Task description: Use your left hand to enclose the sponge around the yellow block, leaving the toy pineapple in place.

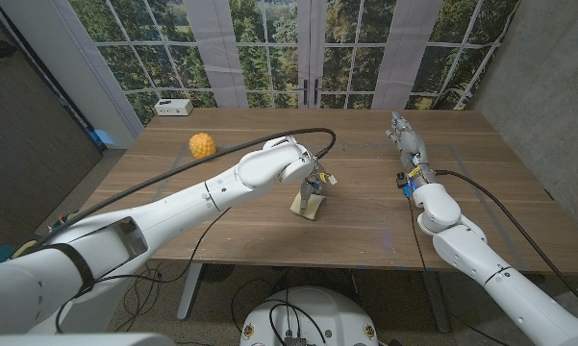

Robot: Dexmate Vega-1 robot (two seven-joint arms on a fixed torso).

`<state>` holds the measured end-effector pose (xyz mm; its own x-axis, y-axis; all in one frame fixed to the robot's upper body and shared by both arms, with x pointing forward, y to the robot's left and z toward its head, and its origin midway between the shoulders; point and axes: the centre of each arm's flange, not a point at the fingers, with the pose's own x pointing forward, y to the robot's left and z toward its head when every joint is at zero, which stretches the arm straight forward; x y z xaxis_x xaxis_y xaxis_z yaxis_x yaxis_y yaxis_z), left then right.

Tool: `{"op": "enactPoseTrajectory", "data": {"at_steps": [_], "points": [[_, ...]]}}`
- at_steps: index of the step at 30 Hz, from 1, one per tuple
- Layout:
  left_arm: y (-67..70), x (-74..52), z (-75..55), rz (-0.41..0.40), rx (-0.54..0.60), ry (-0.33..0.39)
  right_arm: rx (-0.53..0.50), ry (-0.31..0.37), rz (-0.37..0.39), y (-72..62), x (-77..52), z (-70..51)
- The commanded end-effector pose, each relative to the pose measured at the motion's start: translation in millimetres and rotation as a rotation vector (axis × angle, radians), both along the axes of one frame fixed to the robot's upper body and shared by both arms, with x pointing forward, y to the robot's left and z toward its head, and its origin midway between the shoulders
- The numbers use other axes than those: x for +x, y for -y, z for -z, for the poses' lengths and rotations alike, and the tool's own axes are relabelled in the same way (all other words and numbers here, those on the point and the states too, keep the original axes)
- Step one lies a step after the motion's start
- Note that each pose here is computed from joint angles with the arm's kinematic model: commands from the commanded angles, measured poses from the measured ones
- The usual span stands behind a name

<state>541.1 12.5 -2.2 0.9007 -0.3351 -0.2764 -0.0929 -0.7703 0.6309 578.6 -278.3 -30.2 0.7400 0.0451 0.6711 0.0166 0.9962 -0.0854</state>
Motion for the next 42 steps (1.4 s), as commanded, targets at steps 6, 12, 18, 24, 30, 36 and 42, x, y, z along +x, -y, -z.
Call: {"op": "enactPoseTrajectory", "data": {"at_steps": [6, 12, 18, 24, 30, 36, 42], "points": [[6.8, -40.0, 21.5, 0.176, 0.022, 0.09, 0.011, 0.0, 0.002, 4.1, -2.5, 4.9], [4.0, -45.2, 29.1, 0.182, 0.036, 0.115, 0.024, 0.003, 0.009, 6.3, -4.2, 9.8], [-1.2, -40.6, 32.6, 0.17, 0.031, 0.155, 0.019, 0.004, 0.005, 5.0, -3.1, 7.8], [-5.9, -36.5, 32.1, 0.142, 0.029, 0.212, 0.013, 0.005, 0.006, 2.9, -2.5, 5.2], [-14.6, -32.9, 23.7, 0.136, -0.038, 0.26, 0.008, 0.01, 0.007, 0.6, -2.9, 0.8], [-31.4, -29.0, 10.7, 0.14, -0.155, 0.323, -0.006, 0.015, 0.008, -2.8, -2.0, -4.2], [-55.4, -29.0, -5.2, 0.151, -0.329, 0.436, -0.013, 0.015, 0.006, -5.7, 0.6, -8.9]]}}
